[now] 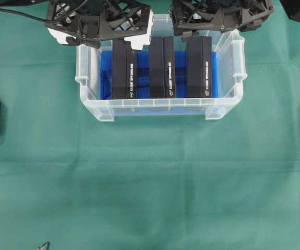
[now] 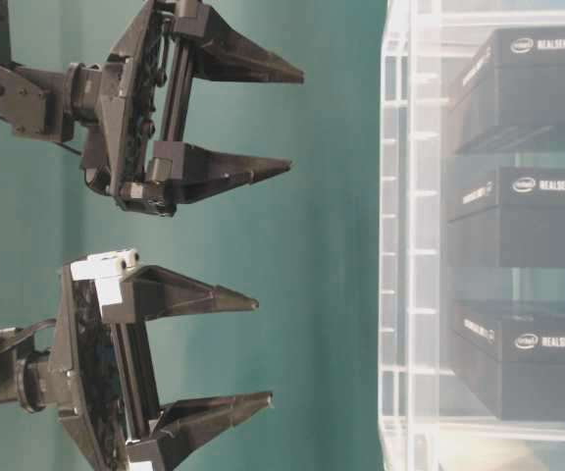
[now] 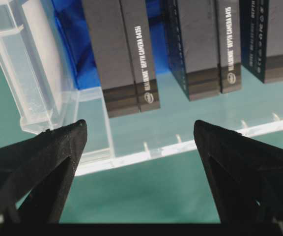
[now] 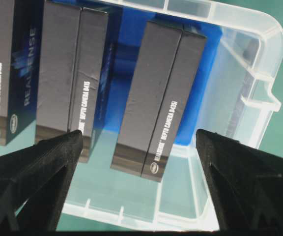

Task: Take the box out of the case with both arms.
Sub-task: 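Lower both grippers down around the left and right black boxes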

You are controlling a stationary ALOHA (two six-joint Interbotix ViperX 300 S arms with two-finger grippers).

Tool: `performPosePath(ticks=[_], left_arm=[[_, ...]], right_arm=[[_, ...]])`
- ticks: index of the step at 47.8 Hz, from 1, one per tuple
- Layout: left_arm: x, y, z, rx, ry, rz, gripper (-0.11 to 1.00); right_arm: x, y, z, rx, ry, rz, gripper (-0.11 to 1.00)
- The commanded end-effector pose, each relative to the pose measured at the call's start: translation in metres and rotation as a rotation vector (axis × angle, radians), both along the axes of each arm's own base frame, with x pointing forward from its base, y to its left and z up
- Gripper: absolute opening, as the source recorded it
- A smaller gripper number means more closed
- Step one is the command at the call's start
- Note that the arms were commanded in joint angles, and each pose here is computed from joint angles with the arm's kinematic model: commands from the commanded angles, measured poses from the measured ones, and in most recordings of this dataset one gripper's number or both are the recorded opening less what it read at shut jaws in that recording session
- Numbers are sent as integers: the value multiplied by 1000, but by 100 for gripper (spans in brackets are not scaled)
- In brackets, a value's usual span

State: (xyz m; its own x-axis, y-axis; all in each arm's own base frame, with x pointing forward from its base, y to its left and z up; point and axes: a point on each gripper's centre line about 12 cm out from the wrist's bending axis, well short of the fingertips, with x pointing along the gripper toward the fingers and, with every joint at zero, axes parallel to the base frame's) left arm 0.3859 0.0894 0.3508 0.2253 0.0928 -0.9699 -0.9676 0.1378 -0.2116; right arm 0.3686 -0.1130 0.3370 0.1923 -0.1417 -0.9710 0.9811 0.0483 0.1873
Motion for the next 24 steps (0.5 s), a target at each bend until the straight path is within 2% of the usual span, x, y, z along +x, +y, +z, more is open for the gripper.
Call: performPosePath(ticks=[1, 24], left_arm=[[-1, 2, 13, 13, -38, 4, 86], [-2, 4, 12, 14, -34, 9, 86]], right_arm=[[-2, 0, 11, -14, -28, 1, 95], [-2, 0, 11, -13, -25, -1, 95]])
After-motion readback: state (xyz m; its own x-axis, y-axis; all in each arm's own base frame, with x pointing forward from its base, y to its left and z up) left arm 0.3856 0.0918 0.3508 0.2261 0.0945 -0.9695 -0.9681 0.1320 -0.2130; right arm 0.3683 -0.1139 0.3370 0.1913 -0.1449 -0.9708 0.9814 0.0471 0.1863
